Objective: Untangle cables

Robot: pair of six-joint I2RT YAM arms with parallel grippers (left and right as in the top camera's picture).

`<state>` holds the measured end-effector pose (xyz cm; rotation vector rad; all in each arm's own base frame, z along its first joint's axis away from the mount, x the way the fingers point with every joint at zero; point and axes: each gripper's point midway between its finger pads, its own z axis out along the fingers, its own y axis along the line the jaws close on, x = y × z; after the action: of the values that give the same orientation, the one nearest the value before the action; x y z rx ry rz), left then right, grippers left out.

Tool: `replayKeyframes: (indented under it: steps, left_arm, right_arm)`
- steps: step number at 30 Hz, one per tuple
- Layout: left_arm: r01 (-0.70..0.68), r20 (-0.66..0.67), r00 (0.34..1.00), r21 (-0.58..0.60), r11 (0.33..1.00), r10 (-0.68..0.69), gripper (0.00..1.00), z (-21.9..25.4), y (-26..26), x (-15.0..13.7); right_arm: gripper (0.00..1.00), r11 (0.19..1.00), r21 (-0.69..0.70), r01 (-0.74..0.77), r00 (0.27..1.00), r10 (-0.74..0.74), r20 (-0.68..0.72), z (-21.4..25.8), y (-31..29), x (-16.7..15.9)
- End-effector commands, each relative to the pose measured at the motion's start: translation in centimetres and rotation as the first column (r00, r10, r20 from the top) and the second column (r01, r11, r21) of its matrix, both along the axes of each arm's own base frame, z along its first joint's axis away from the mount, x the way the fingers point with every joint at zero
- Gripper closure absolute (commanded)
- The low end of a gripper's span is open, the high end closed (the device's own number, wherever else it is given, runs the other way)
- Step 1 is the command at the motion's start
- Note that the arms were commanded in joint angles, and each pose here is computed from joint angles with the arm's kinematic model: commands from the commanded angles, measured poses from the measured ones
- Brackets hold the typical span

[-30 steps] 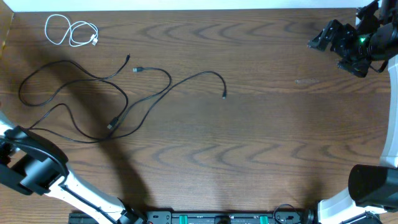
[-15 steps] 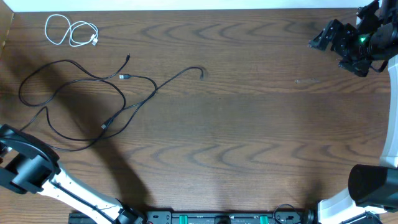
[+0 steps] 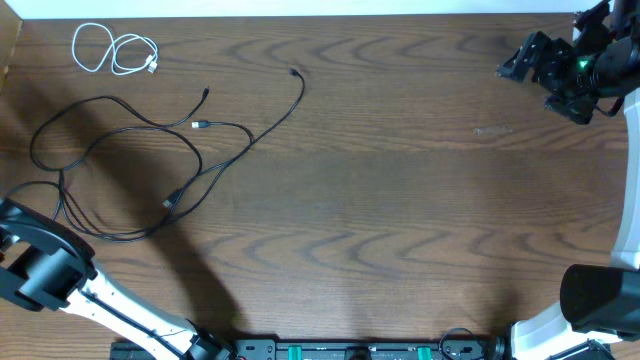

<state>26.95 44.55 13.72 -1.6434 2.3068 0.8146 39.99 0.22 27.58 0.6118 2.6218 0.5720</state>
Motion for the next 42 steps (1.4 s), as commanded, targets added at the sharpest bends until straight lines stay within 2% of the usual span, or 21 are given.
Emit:
replayKeyframes:
  steps: [1, 3, 4, 6, 9, 12, 14, 15, 16, 17, 19, 21, 26, 28, 30, 35, 39, 42]
  left_arm:
    - [0.121, 0.225, 0.969, -0.093, 0.988, -0.098, 0.32, 1.9, -2.8, 3.8]
    - [0.227, 0.374, 0.915, -0.165, 0.96, -0.152, 0.35, 3.0, -5.4, 6.4]
    - [0.289, 0.449, 0.877, -0.208, 0.935, -0.171, 0.43, 3.6, -7.1, 7.7]
    - [0.402, 0.565, 0.806, -0.299, 0.865, -0.179, 0.65, 4.4, -11.0, 9.7]
    - [0.52, 0.649, 0.744, -0.411, 0.749, -0.16, 0.67, 4.6, -16.3, 11.8]
    - [0.616, 0.642, 0.725, -0.445, 0.65, -0.248, 0.65, 3.5, -20.5, 13.0]
    - [0.695, 0.62, 0.696, -0.453, 0.558, -0.364, 0.57, 2.6, -23.8, 13.6]
    - [0.715, 0.61, 0.685, -0.458, 0.528, -0.399, 0.52, 2.3, -24.8, 13.7]
    - [0.733, 0.591, 0.675, -0.469, 0.493, -0.441, 0.38, 1.8, -26.2, 13.7]
    - [0.738, 0.566, 0.674, -0.48, 0.474, -0.475, 0.3, 1.2, -27.2, 13.7]
    - [0.738, 0.493, 0.672, -0.499, 0.454, -0.553, 0.29, -0.1, -28.7, 13.5]
    - [0.753, 0.426, 0.643, -0.503, 0.424, -0.637, 0.29, -1.2, -30.1, 13.5]
    - [0.819, 0.339, 0.476, -0.507, 0.269, -0.811, 0.28, -3.4, -34.2, 13.9]
    - [0.837, 0.339, 0.42, -0.504, 0.215, -0.842, 0.22, -4.1, -35.8, 14.2]
    - [0.849, 0.336, 0.376, -0.498, 0.176, -0.864, 0.22, -4.9, -37.0, 14.5]
    - [0.844, 0.329, 0.33, -0.524, 0.12, -0.885, 0.21, -6.3, -39.7, 14.1]
    - [0.844, 0.35, 0.214, -0.537, -0.008, -0.912, 0.21, -7.3, -42.4, 13.4]
    - [0.849, 0.341, 0.175, -0.527, -0.034, -0.924, 0.21, -8.4, -43.6, 13.6]
  right_arm:
    - [0.01, 1.0, -0.014, -0.02, 1.0, 0.02, 0.024, 0.8, 0.3, -0.2]
    - [0.01, 1.0, -0.013, -0.02, 1.0, 0.02, 0.021, 0.8, 0.3, -0.3]
    - [0.01, 1.0, -0.014, -0.019, 1.0, 0.02, 0.021, 0.8, 0.3, -0.3]
    - [0.01, 1.0, -0.014, -0.02, 1.0, 0.02, 0.023, 0.8, 0.3, -0.2]
    - [0.01, 1.0, -0.015, -0.02, 0.999, 0.02, 0.03, 0.9, 0.3, -0.1]
    - [0.01, 1.0, -0.017, -0.019, 0.999, 0.02, 0.043, 1.0, 0.2, 0.2]
    - [0.01, 1.0, -0.018, -0.019, 0.999, 0.02, 0.046, 1.1, 0.2, 0.3]
    - [0.01, 1.0, -0.018, -0.02, 0.999, 0.021, 0.047, 1.1, 0.2, 0.3]
    - [0.01, 1.0, -0.019, -0.021, 0.999, 0.022, 0.047, 1.1, 0.2, 0.3]
    - [0.01, 0.999, -0.023, -0.027, 0.998, 0.028, 0.049, 1.1, 0.2, 0.3]
    - [0.01, 0.999, -0.026, -0.032, 0.998, 0.033, 0.051, 1.1, 0.2, 0.3]
    - [0.01, 0.999, -0.026, -0.032, 0.998, 0.033, 0.051, 1.1, 0.2, 0.3]
    - [0.01, 0.999, -0.026, -0.032, 0.998, 0.033, 0.052, 1.1, 0.2, 0.3]
    - [0.01, 0.999, -0.025, -0.032, 0.998, 0.033, 0.052, 1.1, 0.2, 0.3]
    - [0.01, 0.999, -0.025, -0.032, 0.998, 0.033, 0.052, 1.1, 0.2, 0.3]
    - [0.01, 0.999, -0.026, -0.032, 0.998, 0.033, 0.053, 1.1, 0.2, 0.3]
    - [0.01, 0.999, -0.027, -0.032, 0.998, 0.033, 0.061, 1.2, 0.2, 0.5]
    - [0.01, 0.999, -0.027, -0.031, 0.997, 0.033, 0.065, 1.2, 0.2, 0.6]
